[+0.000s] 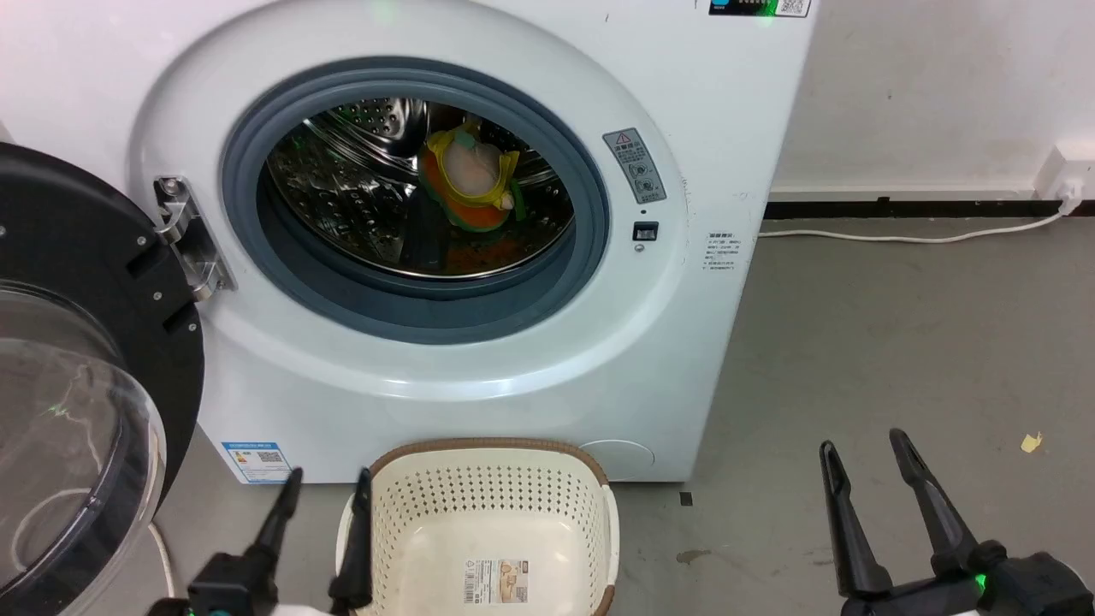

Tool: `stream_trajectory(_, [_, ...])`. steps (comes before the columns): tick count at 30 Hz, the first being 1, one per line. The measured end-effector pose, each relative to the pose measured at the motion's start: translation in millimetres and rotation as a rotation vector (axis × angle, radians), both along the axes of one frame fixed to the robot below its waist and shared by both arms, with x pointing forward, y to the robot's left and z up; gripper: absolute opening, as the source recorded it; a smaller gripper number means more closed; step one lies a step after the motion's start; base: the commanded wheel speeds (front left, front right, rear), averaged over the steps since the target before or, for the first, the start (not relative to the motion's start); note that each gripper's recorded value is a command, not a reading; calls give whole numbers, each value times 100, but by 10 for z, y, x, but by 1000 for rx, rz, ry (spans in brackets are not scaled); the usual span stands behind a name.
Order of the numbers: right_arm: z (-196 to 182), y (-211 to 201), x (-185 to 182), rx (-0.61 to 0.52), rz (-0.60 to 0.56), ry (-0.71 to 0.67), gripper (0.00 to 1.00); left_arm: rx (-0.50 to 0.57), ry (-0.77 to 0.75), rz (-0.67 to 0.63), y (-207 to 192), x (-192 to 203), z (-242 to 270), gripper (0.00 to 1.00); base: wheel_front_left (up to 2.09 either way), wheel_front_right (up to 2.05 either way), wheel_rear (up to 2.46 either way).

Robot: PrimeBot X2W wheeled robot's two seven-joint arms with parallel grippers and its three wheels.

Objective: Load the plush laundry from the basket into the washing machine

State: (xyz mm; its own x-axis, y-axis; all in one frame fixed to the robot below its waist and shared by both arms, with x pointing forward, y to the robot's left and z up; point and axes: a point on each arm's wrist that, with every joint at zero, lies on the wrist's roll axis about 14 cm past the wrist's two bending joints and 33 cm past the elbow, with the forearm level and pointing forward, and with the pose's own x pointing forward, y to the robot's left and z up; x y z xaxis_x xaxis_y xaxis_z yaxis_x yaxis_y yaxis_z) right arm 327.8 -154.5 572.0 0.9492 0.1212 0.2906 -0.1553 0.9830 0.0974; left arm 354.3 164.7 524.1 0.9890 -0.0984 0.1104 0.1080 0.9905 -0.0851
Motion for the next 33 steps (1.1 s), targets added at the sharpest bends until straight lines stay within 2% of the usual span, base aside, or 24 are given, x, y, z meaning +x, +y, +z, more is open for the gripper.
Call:
stream_trajectory(11, [-99, 48, 2, 7, 16, 32, 100, -14, 20, 48, 81, -52, -91, 100, 0, 0, 0])
stream_trajectory(12, [-103, 48, 5, 7, 16, 34, 0, -12, 19, 44, 81, -53, -89, 0, 0, 0, 0])
stream_trajectory(33, [-182, 50, 39, -12, 17, 75, 0, -1, 43, 53, 83, -39, -115, 0, 0, 0, 0])
